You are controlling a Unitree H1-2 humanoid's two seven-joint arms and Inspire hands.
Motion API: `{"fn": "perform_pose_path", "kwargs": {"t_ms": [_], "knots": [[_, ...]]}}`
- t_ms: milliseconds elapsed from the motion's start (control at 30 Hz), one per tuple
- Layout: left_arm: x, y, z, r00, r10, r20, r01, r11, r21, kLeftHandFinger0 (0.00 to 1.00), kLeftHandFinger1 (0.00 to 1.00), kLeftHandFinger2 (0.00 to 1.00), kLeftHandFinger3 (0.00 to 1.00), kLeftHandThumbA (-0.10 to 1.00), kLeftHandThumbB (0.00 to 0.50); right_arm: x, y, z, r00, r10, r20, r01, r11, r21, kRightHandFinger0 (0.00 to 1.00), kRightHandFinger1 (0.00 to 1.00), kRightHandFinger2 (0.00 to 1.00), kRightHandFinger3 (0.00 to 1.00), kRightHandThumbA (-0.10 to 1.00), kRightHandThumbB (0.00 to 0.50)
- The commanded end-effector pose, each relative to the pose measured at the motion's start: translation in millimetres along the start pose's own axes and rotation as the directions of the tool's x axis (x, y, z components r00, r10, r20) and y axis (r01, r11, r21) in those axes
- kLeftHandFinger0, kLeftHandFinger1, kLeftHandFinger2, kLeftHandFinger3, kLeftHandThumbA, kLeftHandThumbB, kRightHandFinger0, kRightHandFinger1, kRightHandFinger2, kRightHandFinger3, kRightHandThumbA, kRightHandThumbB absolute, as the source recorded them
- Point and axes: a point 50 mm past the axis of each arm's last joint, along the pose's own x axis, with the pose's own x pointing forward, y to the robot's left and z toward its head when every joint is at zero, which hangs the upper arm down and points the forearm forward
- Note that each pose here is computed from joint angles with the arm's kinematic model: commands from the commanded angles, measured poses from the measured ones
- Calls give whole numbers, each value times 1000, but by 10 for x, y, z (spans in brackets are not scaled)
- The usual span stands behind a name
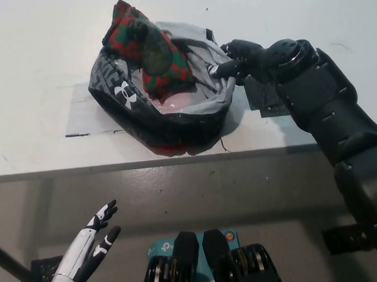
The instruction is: The robot uses its right hand to pick up a bag of coffee beans and puts it in the black plastic bag, then the robot grabs the top of the bag and lifts it.
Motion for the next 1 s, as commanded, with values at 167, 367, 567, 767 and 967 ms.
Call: {"fn": "perform_pose_path", "kwargs": {"t_ms": [167, 367, 567, 767, 967], "knots": [[46, 134, 88, 999, -7, 41, 5, 999, 39, 1000, 1000, 1000, 1000, 1000, 240, -268, -302, 948, 978, -65, 199, 37, 989, 141, 0, 340, 784, 721, 247, 76], [53, 137, 96, 999, -5, 46, 3, 999, 33, 1000, 1000, 1000, 1000, 1000, 233, -371, -366, 1286, 963, -51, 264, -20, 966, 257, 0, 256, 719, 711, 382, 41], [61, 126, 101, 999, -11, 43, 10, 999, 31, 1000, 1000, 1000, 1000, 1000, 218, -479, -331, 1647, 946, -32, 323, -66, 955, 290, 0, 133, 620, 669, 576, 29], [80, 131, 120, 998, -22, 52, 20, 999, 44, 1000, 1000, 1000, 1000, 1000, 214, -532, -303, 1809, 923, -42, 382, -77, 954, 290, 0, 246, 682, 788, 583, 48], [104, 140, 119, 998, -26, 65, 22, 998, 61, 1000, 1000, 1000, 1000, 1000, 217, -544, -285, 1853, 921, -46, 386, -69, 958, 279, 0, 251, 686, 791, 560, 24]]}}
